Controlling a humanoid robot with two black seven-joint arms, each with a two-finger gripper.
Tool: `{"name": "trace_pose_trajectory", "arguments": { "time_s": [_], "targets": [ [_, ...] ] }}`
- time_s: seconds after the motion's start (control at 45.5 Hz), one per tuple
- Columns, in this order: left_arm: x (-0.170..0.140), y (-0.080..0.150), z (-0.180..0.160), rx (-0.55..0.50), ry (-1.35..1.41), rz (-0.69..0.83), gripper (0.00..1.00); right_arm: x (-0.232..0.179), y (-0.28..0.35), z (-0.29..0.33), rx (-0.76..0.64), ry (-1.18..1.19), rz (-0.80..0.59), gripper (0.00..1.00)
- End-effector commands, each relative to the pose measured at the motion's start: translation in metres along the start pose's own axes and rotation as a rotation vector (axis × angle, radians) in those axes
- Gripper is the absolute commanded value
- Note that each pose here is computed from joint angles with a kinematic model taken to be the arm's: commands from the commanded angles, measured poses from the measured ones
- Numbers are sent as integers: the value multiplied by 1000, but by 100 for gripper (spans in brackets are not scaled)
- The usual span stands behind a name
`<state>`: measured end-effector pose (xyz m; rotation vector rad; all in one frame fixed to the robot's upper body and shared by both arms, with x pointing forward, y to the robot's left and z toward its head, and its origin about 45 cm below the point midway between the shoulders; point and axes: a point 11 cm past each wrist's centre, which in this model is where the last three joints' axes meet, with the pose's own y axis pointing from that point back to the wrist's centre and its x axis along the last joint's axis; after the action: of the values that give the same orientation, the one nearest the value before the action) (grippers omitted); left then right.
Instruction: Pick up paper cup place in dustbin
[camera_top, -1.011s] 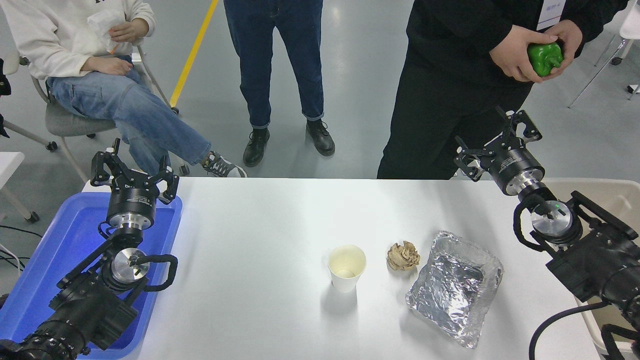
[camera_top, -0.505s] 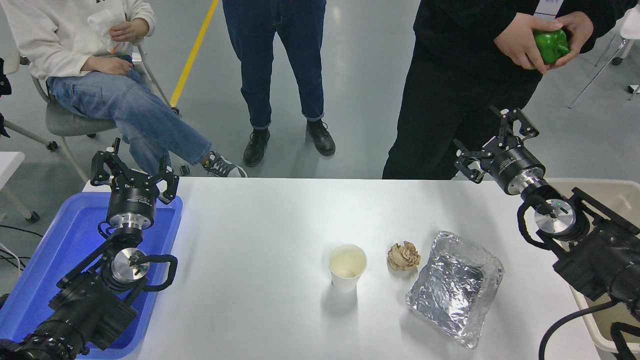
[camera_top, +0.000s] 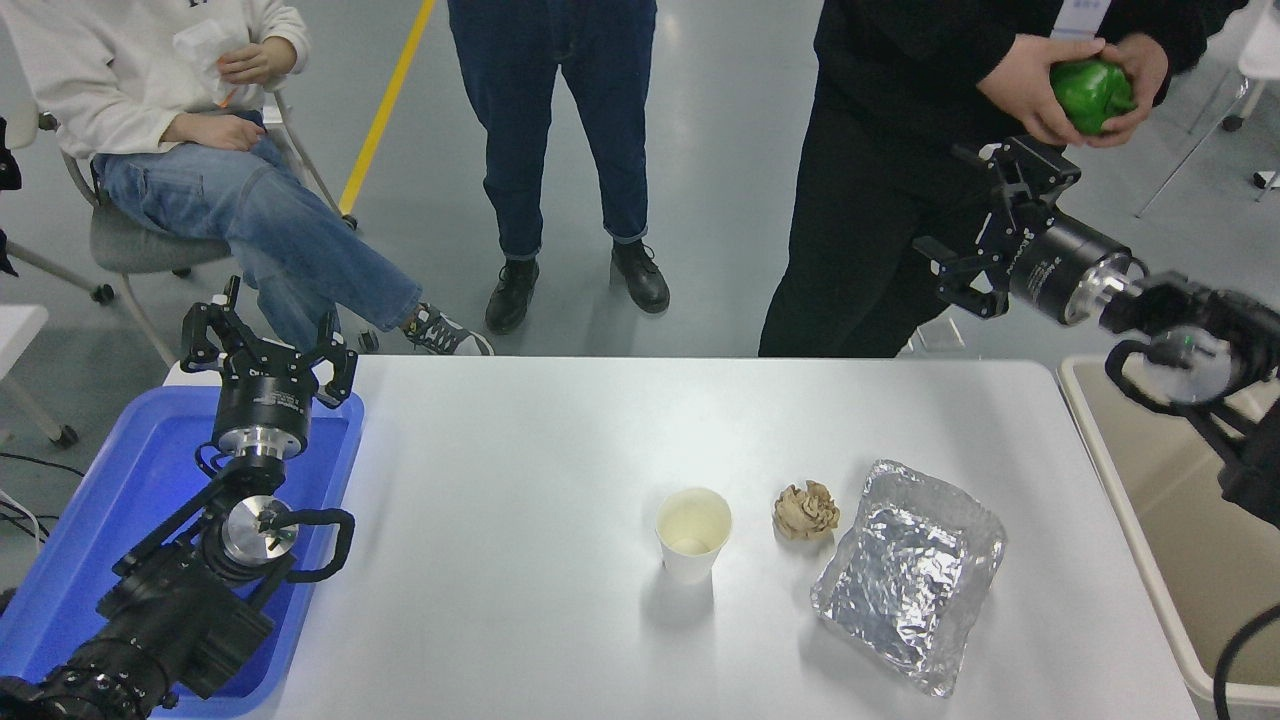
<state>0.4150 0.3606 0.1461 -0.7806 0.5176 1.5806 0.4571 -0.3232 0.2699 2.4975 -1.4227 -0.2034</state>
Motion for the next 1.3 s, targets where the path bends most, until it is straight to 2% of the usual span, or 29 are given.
{"name": "trace_pose_trajectory", "arguments": {
  "time_s": [0.0, 0.264, 0.484, 0.681, 0.923, 1.121, 1.275],
  "targets": [
    [0, 0, 0, 0, 0, 0, 99, -16, 1, -27, -172, 371, -96, 100],
    [0, 0, 0, 2, -2, -1, 99, -35, 14, -47, -450, 764, -232, 100],
    [0, 0, 0, 2, -2, -1, 99, -75, 28, -73, -599, 956, -421, 100],
    [0, 0, 1, 0, -2, 0, 99, -115, 51, -64, -758, 1069, -598, 100],
    [0, 0, 0, 1, -3, -1, 99, -125, 72, -66, -916, 1138, -663, 100],
    [0, 0, 1, 0, -2, 0, 99, -151, 95, -87, -968, 1024, -723, 100],
    [0, 0, 1, 0, -2, 0, 99, -155, 105, -105, -968, 1004, -681, 100]
  ]
}}
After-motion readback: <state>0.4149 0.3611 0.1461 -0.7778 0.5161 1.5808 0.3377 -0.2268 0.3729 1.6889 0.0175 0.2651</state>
